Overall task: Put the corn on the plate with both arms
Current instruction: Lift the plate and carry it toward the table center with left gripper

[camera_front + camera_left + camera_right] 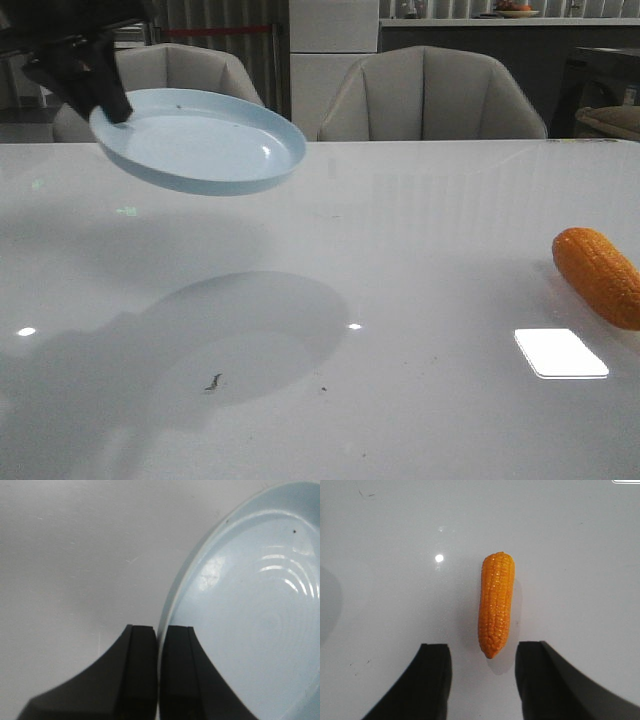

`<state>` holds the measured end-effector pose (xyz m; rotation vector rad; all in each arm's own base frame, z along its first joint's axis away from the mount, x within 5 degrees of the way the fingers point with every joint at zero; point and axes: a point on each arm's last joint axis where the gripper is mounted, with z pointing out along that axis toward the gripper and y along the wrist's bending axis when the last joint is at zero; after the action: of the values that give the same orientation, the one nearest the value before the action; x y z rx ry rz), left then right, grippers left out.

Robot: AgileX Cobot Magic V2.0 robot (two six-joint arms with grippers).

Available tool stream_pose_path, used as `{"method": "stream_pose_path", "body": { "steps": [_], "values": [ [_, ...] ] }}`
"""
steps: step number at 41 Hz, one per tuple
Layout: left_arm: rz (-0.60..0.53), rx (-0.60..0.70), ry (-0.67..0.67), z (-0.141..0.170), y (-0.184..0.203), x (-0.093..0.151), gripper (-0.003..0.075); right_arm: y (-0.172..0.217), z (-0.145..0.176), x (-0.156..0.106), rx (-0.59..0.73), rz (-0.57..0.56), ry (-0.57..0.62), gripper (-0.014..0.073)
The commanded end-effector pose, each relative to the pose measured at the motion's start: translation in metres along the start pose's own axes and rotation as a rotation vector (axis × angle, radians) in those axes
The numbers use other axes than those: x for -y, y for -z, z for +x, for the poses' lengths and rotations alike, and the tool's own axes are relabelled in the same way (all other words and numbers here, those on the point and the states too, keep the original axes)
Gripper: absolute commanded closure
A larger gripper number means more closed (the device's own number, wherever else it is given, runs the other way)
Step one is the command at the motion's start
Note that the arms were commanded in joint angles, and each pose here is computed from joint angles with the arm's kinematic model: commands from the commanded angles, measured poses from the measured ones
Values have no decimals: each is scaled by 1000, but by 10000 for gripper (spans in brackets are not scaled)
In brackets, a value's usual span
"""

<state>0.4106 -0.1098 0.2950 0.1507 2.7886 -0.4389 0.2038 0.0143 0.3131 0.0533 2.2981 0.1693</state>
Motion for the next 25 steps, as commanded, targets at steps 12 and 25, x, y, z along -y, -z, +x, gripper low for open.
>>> {"method": "stream_pose_path", "body": {
  "steps": [12,25],
  "values": [
    [87,-81,-124,14,-45,72,624,8,-14,-1,97,-3,14,179],
    [52,-201,-161,27,-103,82,531,8,-14,-1,97,-3,14,179]
  ]
}}
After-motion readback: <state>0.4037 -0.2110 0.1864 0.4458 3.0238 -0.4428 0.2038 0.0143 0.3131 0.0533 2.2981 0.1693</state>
